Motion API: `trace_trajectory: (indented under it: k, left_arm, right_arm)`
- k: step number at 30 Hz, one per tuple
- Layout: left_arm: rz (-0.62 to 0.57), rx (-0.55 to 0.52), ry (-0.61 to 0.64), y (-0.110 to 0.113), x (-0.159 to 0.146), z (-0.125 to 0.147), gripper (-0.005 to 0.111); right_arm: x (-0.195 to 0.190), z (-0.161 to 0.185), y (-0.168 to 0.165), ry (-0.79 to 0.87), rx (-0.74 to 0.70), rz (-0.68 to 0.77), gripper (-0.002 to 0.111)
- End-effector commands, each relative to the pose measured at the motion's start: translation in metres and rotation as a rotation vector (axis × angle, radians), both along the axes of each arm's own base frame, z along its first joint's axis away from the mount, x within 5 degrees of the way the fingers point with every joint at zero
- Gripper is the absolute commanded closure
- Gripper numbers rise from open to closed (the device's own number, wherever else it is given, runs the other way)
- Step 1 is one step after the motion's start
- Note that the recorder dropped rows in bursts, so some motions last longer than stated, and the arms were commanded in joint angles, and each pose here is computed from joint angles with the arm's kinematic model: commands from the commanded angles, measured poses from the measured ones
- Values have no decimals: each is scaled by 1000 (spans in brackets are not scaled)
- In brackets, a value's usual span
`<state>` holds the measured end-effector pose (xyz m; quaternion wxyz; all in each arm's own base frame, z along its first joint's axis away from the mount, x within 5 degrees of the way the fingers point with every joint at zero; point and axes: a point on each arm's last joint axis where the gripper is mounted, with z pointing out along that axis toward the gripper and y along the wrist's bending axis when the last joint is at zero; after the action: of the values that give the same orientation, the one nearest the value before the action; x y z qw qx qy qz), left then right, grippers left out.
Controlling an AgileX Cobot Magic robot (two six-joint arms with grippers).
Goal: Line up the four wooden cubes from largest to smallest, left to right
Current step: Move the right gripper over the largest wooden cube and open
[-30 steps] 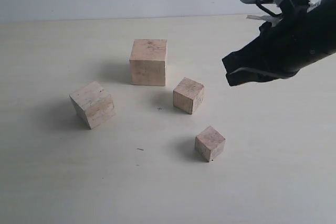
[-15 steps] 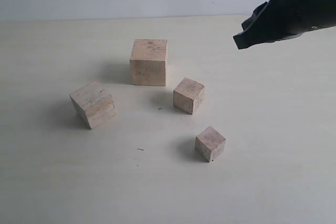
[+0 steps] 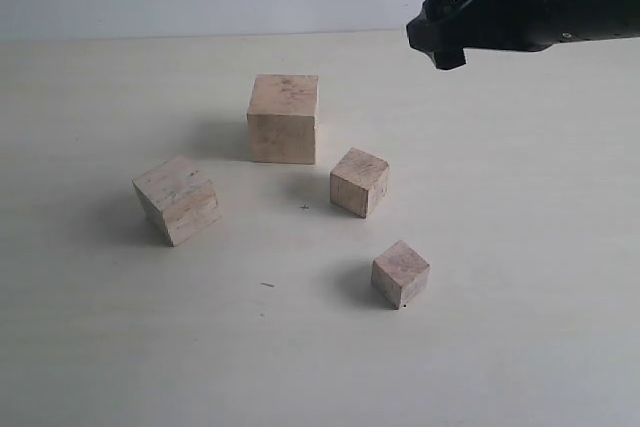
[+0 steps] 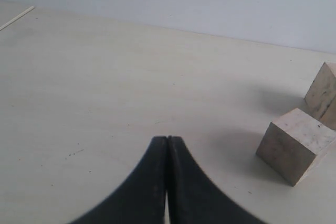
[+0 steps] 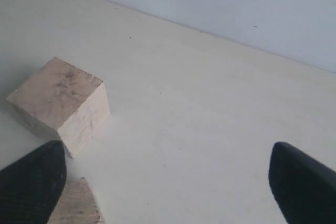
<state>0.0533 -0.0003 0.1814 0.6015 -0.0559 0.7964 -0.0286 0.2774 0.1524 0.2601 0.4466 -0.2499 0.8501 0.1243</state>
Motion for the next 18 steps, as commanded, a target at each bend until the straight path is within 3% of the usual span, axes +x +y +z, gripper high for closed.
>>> trace_trajectory:
  k: [1, 5, 8, 18]
  left_arm:
    - [-6, 2, -9, 0, 0, 0, 107]
    - [-6, 2, -9, 0, 0, 0, 107]
    - [-6, 2, -9, 0, 0, 0, 107]
    - [-6, 2, -9, 0, 0, 0, 107]
  right_arm:
    - [18, -4, 7, -59, -12, -12, 9]
    - [44, -19, 27, 41, -77, 70, 9]
    - [64, -32, 49, 204, -108, 173, 9]
    - [96, -24, 83, 340, 240, 96, 9]
